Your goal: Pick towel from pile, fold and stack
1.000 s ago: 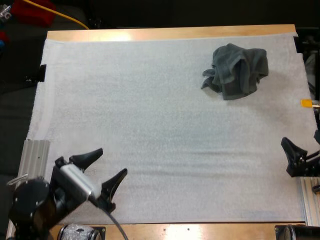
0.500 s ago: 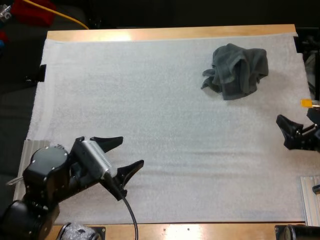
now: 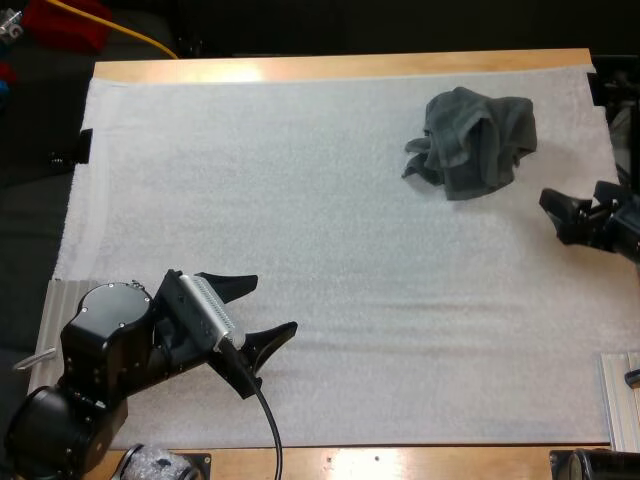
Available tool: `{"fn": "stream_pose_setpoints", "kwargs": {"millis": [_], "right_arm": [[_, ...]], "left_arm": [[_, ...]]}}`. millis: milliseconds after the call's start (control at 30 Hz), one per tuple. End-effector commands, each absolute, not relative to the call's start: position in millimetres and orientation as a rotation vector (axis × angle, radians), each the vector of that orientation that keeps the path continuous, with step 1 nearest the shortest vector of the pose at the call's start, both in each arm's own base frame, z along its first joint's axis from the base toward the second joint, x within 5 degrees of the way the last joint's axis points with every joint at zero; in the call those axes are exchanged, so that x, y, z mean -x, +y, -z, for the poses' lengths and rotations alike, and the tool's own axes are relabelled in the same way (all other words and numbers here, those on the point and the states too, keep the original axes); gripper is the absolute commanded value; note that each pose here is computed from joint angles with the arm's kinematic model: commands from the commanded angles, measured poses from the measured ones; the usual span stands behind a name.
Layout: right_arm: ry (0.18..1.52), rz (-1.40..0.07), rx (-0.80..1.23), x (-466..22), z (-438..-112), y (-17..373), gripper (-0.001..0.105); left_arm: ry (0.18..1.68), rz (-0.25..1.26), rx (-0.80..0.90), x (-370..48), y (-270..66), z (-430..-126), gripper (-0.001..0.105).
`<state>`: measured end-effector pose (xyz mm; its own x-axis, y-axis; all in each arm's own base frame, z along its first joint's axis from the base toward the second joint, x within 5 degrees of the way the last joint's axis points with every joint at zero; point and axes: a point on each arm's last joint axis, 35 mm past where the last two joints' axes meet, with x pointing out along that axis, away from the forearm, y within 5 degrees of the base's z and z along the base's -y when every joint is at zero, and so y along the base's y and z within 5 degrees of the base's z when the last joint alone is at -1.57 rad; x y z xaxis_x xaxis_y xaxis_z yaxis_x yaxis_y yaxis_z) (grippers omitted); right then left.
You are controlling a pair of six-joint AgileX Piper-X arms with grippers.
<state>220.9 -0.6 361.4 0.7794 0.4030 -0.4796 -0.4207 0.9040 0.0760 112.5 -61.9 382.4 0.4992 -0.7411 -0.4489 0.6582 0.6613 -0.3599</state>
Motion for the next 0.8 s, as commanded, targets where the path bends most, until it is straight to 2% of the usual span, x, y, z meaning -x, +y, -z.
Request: {"fn": "stream_pose_setpoints", "kwargs": {"millis": [0, 233, 533, 767], "right_arm": [[0.482, -0.461, 0.029, -225, -365, 0, 0.077], [0.514, -0.463, -0.024, -254, -349, 10, 0.077], [0.570, -0.299, 0.111, -287, -329, 58, 0.077], [0.585, -0.268, 0.119, -316, -320, 70, 0.077]], "left_arm": [[0.604, 0.859, 0.155, -113, -63, -385, 0.070], [0.605, 0.859, 0.157, -113, -63, -385, 0.070], [0.615, 0.852, 0.178, -113, -63, -385, 0.070], [0.621, 0.848, 0.189, -113, -63, -385, 0.070]]}}
